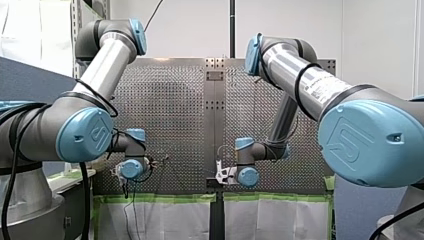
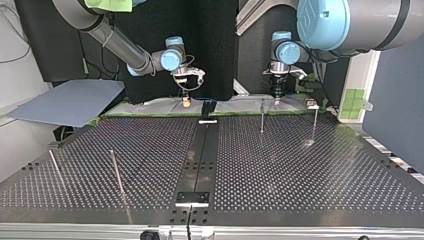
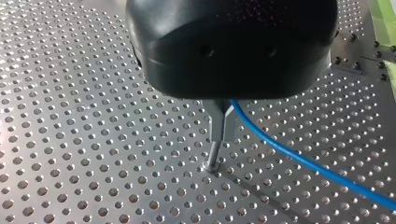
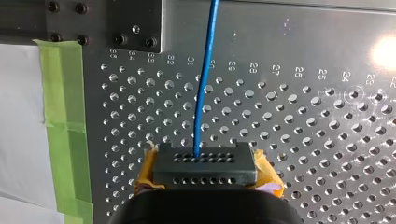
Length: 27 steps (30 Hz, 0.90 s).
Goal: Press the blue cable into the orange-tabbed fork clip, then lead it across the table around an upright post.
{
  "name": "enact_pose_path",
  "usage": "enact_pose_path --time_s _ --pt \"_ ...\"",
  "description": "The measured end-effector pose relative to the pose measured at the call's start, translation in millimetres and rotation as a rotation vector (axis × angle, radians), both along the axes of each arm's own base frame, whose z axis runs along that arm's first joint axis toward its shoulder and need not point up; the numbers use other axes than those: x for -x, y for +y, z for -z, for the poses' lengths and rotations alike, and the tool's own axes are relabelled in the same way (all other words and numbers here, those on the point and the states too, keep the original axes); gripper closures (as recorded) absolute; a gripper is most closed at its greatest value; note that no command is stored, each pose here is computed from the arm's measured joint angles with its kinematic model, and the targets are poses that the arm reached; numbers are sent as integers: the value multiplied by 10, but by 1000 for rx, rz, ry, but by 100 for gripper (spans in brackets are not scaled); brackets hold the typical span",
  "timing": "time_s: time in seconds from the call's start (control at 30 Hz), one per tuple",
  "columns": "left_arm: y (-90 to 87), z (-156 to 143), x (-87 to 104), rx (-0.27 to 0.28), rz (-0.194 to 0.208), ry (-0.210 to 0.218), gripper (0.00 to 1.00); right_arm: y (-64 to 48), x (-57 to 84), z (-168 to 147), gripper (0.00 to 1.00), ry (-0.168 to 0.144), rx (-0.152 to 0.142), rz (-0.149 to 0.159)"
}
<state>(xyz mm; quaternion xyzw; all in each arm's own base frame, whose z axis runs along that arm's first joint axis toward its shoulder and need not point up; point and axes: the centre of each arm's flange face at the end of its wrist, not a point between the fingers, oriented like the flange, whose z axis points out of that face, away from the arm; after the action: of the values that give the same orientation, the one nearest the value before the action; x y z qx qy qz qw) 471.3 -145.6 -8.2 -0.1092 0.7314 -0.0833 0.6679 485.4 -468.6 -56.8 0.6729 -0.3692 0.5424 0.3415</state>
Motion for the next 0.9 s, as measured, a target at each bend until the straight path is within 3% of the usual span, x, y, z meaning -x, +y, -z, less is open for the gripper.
enact_pose_path --time_s 0.47,0.9 --pt "41 309 86 3 -1 48 100 -27 23 2 100 9 -3 4" --pt "66 275 -136 9 -1 49 100 -91 25 -30 100 22 -1 8"
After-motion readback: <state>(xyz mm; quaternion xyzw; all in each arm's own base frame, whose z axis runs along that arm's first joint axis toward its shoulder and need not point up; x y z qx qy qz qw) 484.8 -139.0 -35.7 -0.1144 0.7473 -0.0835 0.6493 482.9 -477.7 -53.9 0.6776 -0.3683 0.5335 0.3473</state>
